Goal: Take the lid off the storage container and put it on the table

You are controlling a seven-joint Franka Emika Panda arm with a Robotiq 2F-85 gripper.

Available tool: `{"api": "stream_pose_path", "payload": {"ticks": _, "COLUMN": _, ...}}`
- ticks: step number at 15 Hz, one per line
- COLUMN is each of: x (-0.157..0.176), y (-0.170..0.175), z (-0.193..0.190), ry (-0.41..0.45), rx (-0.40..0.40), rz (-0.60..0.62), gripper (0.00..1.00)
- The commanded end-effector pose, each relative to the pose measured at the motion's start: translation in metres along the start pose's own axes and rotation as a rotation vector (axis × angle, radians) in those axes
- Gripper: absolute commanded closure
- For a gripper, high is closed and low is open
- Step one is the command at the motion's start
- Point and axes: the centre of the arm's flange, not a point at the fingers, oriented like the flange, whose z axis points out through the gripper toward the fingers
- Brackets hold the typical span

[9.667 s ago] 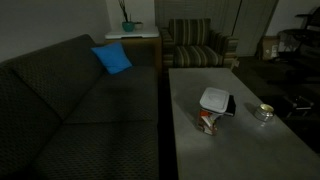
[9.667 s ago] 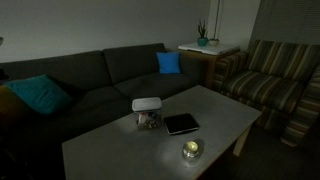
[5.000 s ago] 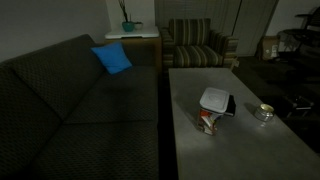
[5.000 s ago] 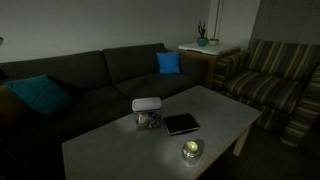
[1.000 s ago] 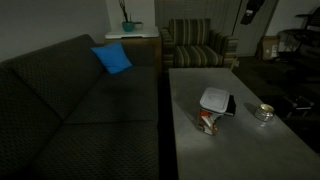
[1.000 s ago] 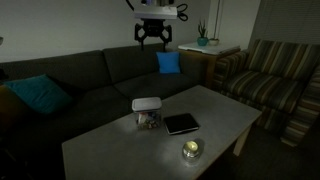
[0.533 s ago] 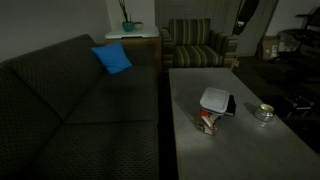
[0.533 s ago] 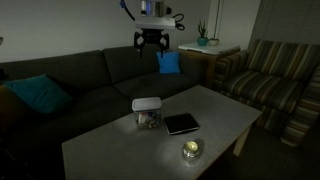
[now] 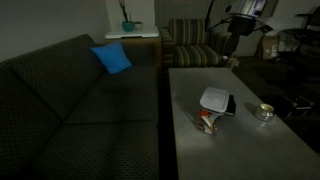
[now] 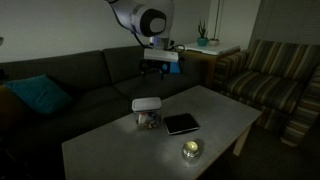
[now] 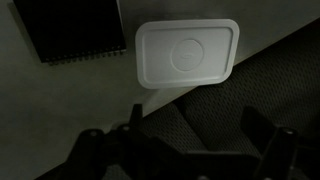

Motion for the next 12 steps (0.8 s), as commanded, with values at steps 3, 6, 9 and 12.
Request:
{"api": "stream_pose_path", "payload": {"ticks": 3, "x": 0.03, "y": 0.005, "z": 0.058, "ry": -0.084, "rx": 0.135, "rz": -0.111, "gripper": 0.0}}
{"api": "stream_pose_path", "payload": {"ticks": 6, "x": 0.013, "y": -0.018, "z": 0.059, "ry": -0.094, "rx": 0.151, "rz": -0.096, "gripper": 0.0}}
{"api": "stream_pose_path", "payload": {"ticks": 9, "x": 0.016, "y": -0.021, "z": 0.066, "ry": -0.098, "rx": 0.158, "rz": -0.099, "gripper": 0.0}}
{"api": "stream_pose_path", "payload": {"ticks": 12, "x": 0.024, "y": -0.026, "z": 0.054, "ry": -0.175, "rx": 0.086, "rz": -0.036, "gripper": 0.0}}
